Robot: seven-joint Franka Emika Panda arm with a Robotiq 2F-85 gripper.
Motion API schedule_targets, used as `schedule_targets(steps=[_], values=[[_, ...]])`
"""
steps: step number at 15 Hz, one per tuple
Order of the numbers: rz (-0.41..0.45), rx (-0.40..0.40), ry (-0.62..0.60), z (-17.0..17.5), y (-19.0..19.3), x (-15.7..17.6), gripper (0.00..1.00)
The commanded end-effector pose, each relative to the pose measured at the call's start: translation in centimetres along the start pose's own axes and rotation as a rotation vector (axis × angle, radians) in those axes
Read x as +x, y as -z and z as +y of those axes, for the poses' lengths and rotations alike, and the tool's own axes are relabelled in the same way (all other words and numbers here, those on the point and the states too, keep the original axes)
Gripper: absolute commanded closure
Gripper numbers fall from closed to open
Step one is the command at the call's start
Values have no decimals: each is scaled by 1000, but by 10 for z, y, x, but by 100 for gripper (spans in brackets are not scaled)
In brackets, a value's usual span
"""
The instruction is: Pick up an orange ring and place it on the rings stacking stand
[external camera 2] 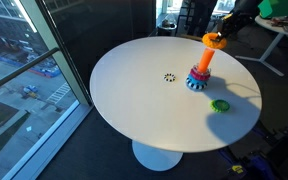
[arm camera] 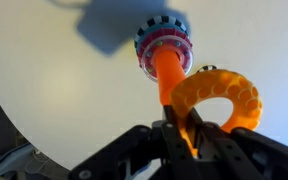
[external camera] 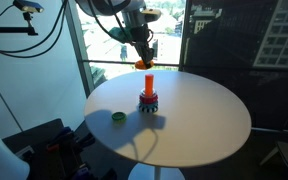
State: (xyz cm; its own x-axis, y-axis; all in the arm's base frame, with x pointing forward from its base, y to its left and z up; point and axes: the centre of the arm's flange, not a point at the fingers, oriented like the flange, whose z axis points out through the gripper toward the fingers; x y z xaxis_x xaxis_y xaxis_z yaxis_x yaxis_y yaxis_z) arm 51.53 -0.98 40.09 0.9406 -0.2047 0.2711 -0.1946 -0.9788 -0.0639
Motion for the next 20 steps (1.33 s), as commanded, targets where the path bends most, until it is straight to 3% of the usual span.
schedule_targets(steps=[1, 20], values=[[-12, -19, -40, 3, -2, 16, 93], [-95, -34, -67, 8, -42, 22, 93]])
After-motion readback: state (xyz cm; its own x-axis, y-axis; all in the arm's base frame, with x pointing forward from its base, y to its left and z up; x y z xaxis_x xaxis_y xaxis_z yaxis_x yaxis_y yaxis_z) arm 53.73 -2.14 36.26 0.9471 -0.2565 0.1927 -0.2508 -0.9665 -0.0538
